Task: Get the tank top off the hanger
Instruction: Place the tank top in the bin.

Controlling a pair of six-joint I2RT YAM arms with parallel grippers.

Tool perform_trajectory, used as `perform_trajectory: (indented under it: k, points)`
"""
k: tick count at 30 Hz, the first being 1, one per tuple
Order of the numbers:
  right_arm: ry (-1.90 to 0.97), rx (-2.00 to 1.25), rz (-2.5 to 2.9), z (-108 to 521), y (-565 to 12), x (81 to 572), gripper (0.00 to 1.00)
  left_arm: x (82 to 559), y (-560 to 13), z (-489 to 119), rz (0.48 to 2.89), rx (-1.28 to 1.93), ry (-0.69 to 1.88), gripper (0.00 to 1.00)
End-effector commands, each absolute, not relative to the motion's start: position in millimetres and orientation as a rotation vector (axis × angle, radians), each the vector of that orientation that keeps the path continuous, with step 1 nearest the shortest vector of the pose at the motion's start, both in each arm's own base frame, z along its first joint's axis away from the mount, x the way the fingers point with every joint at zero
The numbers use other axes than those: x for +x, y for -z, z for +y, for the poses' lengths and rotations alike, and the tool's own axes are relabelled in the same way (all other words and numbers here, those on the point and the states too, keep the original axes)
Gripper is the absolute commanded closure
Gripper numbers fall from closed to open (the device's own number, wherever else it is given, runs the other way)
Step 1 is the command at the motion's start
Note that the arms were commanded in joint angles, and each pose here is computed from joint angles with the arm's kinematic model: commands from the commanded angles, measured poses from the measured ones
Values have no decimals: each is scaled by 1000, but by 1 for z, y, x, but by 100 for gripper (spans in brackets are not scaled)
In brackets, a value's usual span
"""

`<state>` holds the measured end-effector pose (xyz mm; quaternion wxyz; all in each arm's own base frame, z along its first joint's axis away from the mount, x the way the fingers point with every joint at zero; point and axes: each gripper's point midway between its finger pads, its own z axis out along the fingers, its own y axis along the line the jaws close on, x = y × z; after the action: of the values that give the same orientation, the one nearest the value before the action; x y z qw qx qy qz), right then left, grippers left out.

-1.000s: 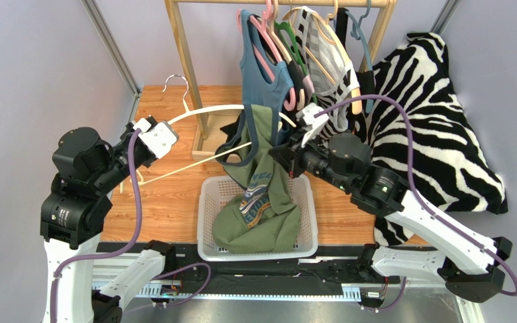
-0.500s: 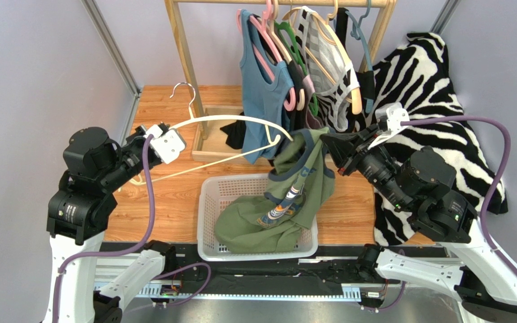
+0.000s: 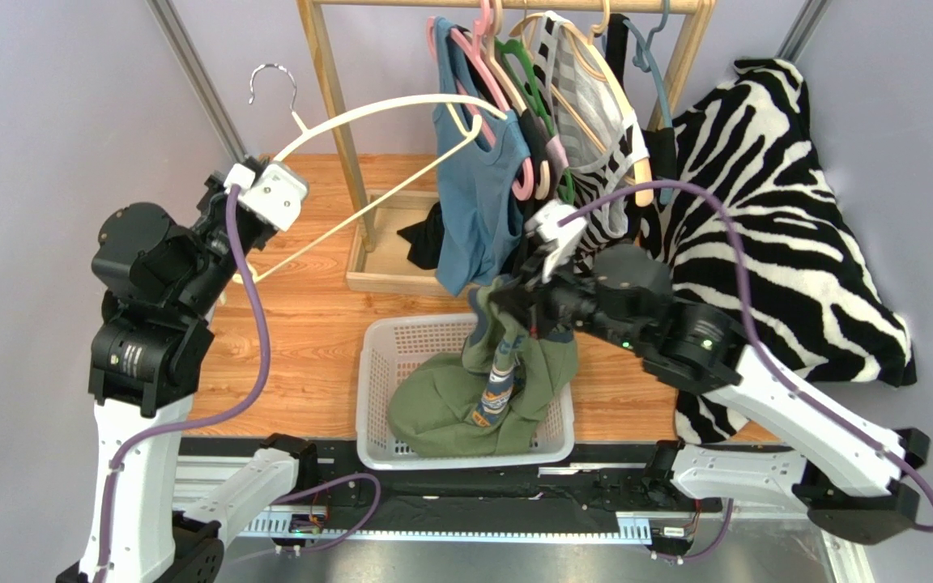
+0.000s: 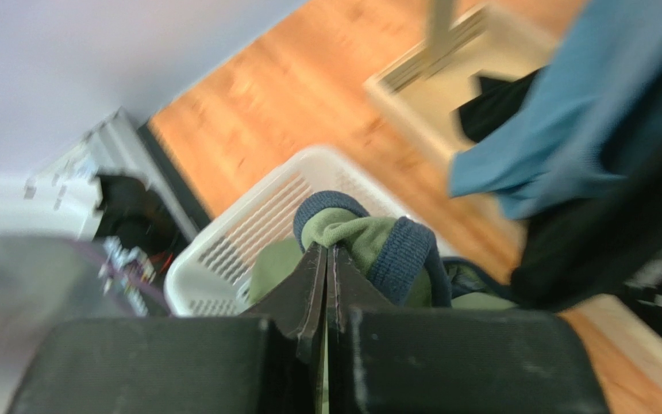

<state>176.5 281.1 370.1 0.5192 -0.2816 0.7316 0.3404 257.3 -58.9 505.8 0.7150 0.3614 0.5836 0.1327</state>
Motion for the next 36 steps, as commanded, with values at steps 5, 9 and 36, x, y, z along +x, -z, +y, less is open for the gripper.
perform_trajectory:
  k: [5, 9, 36]
  points:
    - [-989, -1046, 1900, 334, -302, 121, 93, 259, -530, -56, 1237, 682, -265, 100]
    - [-921, -1035, 1981, 342, -257, 133, 75, 257, -530, -56, 1238, 676, -260, 100]
    - [-249, -656, 2238, 330, -70, 302, 88, 243, -527, -58, 1256, 706, -231, 100]
